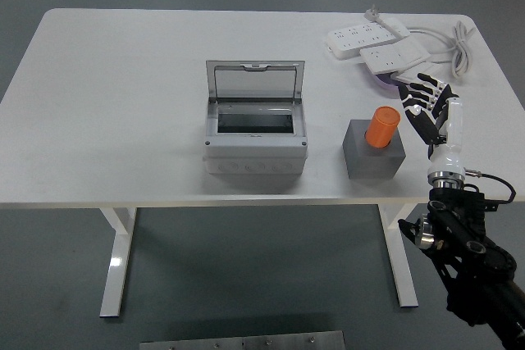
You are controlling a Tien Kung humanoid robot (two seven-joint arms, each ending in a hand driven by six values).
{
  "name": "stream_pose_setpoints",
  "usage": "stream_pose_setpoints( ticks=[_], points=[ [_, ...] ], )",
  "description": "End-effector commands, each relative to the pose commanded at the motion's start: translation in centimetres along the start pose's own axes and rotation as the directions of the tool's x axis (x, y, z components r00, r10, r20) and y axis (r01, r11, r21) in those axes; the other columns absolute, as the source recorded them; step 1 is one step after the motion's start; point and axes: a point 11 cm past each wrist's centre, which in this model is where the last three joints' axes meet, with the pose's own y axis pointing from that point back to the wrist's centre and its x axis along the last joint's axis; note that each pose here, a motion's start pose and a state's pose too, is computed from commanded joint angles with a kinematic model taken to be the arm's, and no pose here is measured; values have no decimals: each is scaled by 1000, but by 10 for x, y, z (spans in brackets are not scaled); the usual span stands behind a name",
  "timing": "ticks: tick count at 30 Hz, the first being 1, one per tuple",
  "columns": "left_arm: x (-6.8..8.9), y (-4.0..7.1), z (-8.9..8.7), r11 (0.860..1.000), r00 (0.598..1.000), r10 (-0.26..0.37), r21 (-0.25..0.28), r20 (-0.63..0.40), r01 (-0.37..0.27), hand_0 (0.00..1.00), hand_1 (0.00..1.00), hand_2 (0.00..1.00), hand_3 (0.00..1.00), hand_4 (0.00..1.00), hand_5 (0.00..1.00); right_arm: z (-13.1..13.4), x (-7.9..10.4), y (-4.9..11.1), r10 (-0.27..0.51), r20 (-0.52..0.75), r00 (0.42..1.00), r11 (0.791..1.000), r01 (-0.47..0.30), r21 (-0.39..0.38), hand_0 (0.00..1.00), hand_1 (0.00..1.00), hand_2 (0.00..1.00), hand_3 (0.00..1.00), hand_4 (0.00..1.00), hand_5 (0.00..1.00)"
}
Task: Fetch the battery,place it into the box,close the lid of the box
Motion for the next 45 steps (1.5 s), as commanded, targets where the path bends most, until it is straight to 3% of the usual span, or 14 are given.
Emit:
stream_pose_setpoints(
  ticks=[17,18,21,23,24,29,30,41,42,45],
  points=[
    [-1,0,3,1000,1000,-1,-2,6,1,642,711,565,559,658,60,7,-22,6,-154,-61,986,988,152,-32,593,606,606,655,915,393],
    [-1,0,3,1000,1000,-1,-2,7,1,641,711,565,559,658,60,8,-23,6,-160,-64,985,987,158,-38,615,650,664,724,883,293],
    [-2,1,4,1000,1000,-2,-1,9,2,641,711,565,559,658,60,12,-24,8,-177,-74,981,983,173,-56,615,650,664,724,883,293],
    [-2,1,4,1000,1000,-2,-1,12,2,641,711,565,559,658,60,15,-24,10,-182,-81,980,982,177,-64,615,650,664,724,883,293],
    [-3,1,4,1000,1000,-2,-1,13,2,641,711,564,558,657,58,16,-24,11,-183,-84,980,982,177,-66,652,727,734,798,886,218],
    [-3,1,6,1000,1000,-1,-1,20,1,641,711,564,558,657,58,19,-23,13,-183,-106,977,982,177,-72,652,727,734,798,886,218],
    [-2,1,6,1000,1000,-1,-2,21,1,640,712,564,558,657,55,20,-23,13,-184,-110,977,982,176,-72,658,746,744,813,858,134],
    [-1,2,11,1000,1000,3,-6,26,-3,640,712,563,556,653,56,22,-22,15,-176,-146,973,983,167,-78,655,742,725,801,846,111],
    [-1,2,11,1000,1000,3,-6,26,-3,640,712,562,556,652,52,22,-23,15,-176,-147,973,983,166,-77,665,739,720,801,812,56],
    [-1,2,10,1000,1000,4,-5,27,-4,640,712,562,556,652,52,22,-23,15,-173,-146,974,984,163,-77,665,739,720,801,812,56]
  ],
)
